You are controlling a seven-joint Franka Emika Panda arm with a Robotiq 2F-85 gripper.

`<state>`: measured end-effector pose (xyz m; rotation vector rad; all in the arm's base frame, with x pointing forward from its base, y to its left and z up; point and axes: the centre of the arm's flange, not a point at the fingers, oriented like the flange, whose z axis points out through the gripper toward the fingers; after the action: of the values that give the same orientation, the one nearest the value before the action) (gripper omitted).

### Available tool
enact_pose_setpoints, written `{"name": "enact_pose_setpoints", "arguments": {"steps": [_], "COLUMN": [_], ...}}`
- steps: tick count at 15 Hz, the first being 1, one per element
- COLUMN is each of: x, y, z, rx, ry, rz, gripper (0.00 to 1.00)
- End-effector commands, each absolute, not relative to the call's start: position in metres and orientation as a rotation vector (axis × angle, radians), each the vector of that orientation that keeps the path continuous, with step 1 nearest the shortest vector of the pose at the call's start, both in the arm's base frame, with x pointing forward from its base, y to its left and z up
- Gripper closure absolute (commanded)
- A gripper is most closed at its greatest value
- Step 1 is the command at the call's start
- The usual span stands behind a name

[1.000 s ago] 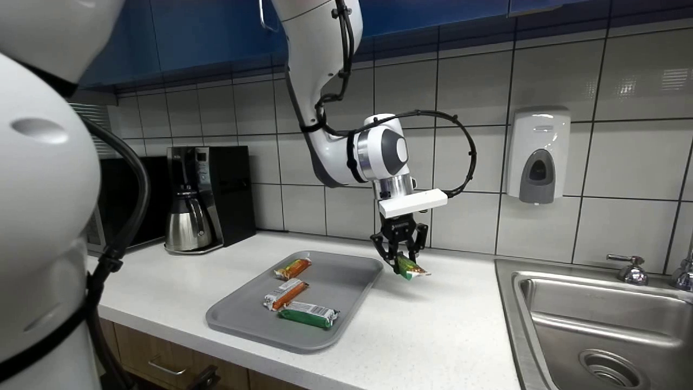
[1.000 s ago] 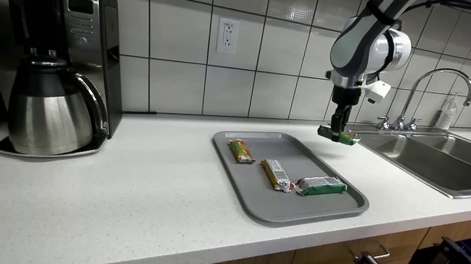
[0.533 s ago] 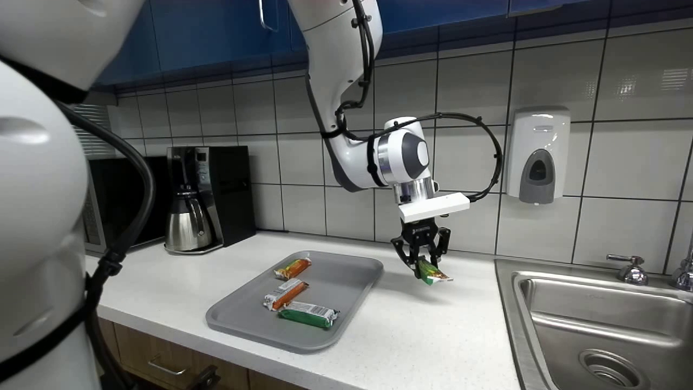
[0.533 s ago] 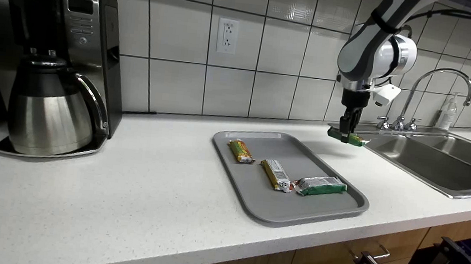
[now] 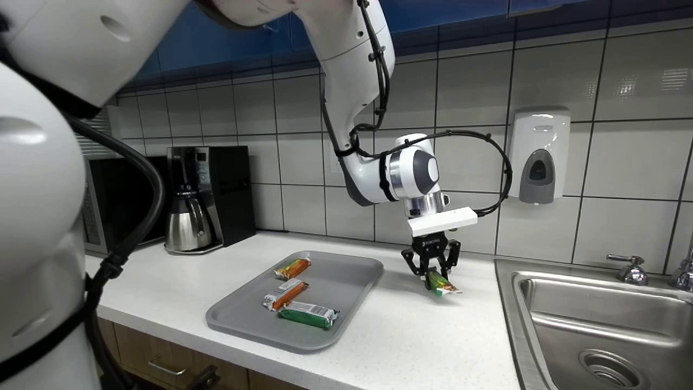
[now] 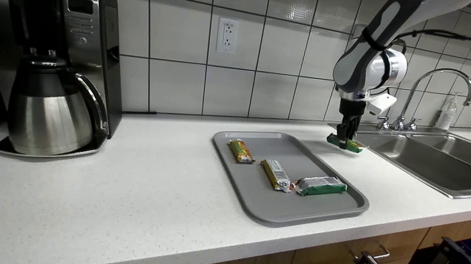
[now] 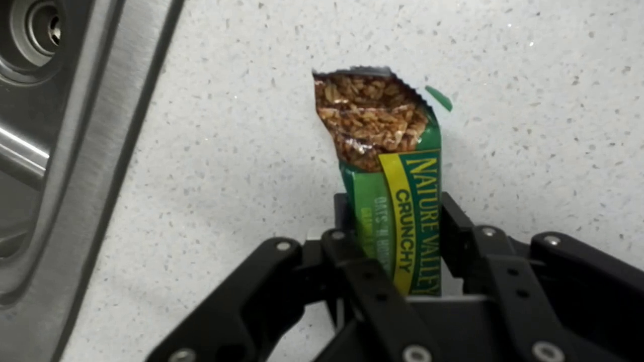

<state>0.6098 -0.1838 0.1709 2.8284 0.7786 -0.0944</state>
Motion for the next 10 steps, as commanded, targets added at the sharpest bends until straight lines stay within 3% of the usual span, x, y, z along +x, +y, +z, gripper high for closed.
{"name": "enact_pose_setpoints", "arguments": {"steps": [1,3,4,5,10], "x": [0.6323,0.6358,0.6374,0.6388,0.6422], "y": [-0.1926,-0.1930,-0.1935,-0.1936,-0.1930], "z": [0.1632,0.1601,0.1596,0.1595,0.1664], "rx": [2.833,2.835,2.832,2.833,2.833], "ry": [0.733,0.724,0.719,0.716,0.708], "rz": [-0.124,-0.134,-0.130,-0.129,-0.109], "gripper": [0.83,0.83,0.33,0.32,0.00]}}
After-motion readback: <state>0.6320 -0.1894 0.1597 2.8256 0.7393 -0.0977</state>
